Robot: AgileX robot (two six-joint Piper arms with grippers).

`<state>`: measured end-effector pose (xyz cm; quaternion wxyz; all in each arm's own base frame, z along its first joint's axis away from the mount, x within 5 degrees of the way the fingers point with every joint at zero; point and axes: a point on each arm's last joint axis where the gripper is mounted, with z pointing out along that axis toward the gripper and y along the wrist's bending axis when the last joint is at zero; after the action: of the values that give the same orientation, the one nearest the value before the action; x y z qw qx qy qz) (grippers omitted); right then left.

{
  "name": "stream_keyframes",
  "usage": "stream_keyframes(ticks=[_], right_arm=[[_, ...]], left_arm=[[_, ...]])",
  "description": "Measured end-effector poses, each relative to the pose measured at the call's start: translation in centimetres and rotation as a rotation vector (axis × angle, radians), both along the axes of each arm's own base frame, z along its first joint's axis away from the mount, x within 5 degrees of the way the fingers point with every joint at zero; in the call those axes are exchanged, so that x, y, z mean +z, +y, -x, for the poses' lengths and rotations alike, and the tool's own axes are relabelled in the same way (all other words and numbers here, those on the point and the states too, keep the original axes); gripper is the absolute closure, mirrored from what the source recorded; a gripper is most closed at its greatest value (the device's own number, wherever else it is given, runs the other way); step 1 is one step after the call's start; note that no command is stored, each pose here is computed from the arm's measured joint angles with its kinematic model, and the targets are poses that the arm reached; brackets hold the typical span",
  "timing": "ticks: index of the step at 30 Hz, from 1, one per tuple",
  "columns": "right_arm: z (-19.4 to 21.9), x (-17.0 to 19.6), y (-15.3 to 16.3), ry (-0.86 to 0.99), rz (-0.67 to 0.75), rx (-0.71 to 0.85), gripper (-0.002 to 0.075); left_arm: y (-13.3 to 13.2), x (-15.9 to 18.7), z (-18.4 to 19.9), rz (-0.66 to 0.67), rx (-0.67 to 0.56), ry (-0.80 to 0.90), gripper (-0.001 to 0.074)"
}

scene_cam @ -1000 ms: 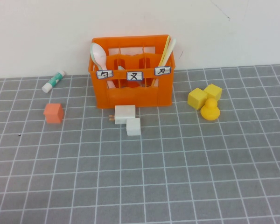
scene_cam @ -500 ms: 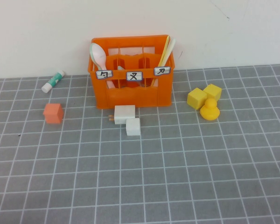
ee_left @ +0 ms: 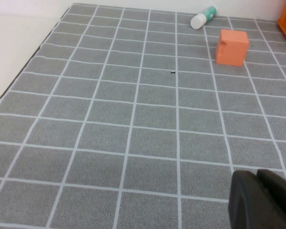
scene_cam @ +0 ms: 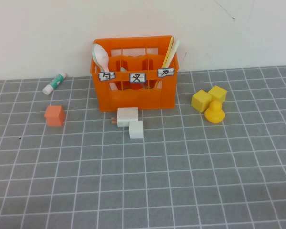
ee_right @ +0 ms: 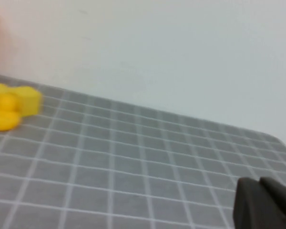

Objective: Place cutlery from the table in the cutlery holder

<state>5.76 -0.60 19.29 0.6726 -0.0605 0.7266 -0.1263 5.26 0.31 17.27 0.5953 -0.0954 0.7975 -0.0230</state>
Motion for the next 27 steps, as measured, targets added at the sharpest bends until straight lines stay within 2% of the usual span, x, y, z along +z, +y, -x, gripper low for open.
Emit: stream_keyframes(ticks=[8,15,22,27], right_arm=[[0.3,-1.1,-0.1,0.096,-0.18,-0.019,0.0729],[0.5,-2.2,0.2,0.22,-0.225,0.008,0.0729],[0.6,-2.4,0.3,0.259,-0.154,0.031,0.0729],[0.7,-2.4,1.0,0.269,-0.239,0.087,0.0729]], left_arm=[[0.0,0.0,0.0,0.0,0.0,0.0,0.0736],[0.0,0.0,0.0,0.0,0.0,0.0,0.0736],[0.0,0.0,0.0,0.0,0.0,0.0,0.0736],[0.0,0.0,0.0,0.0,0.0,0.0,0.0736]])
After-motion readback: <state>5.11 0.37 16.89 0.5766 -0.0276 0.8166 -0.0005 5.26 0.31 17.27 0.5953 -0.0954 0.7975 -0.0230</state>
